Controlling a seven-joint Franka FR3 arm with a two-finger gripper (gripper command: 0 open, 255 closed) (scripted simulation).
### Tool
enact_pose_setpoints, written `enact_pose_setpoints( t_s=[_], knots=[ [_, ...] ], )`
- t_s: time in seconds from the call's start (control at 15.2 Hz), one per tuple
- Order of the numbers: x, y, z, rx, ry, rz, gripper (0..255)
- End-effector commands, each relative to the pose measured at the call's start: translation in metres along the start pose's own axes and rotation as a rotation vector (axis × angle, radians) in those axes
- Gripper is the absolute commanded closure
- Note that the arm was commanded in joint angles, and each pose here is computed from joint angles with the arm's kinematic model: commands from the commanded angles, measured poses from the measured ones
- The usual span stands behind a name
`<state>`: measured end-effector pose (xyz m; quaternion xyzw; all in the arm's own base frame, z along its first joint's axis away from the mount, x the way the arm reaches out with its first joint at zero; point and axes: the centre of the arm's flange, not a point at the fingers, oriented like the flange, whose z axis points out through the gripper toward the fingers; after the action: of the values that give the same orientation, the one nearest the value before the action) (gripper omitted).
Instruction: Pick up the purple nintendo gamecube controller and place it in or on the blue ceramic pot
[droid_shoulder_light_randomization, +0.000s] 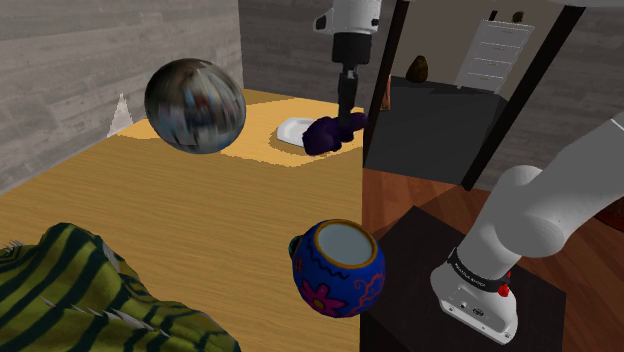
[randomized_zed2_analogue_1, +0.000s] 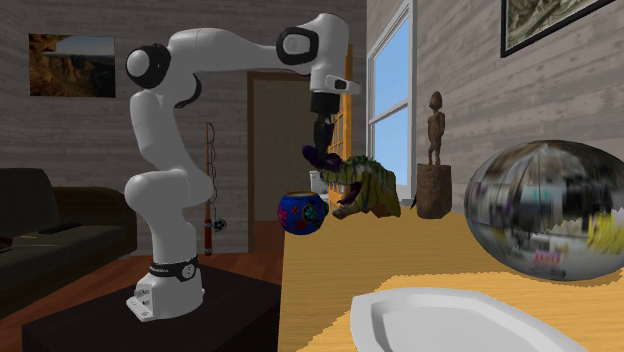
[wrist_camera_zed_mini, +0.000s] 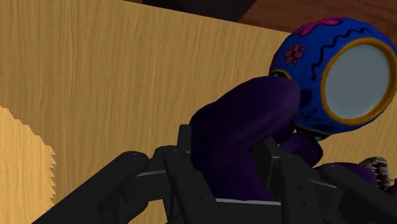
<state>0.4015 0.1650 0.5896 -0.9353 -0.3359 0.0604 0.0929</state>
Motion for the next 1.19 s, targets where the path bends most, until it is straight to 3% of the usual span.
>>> enact_pose_setpoints(
  t_s=[0.0,0.79,1.12],
  knots=[
    [-0.005,-0.026,0.006,0.0,0.0,0.002,255],
    [-0.041,-0.178,0.031,0.0,0.0,0.002,255],
    [-0.042,-0.181,0.053,0.0,0.0,0.002,255]
  ],
)
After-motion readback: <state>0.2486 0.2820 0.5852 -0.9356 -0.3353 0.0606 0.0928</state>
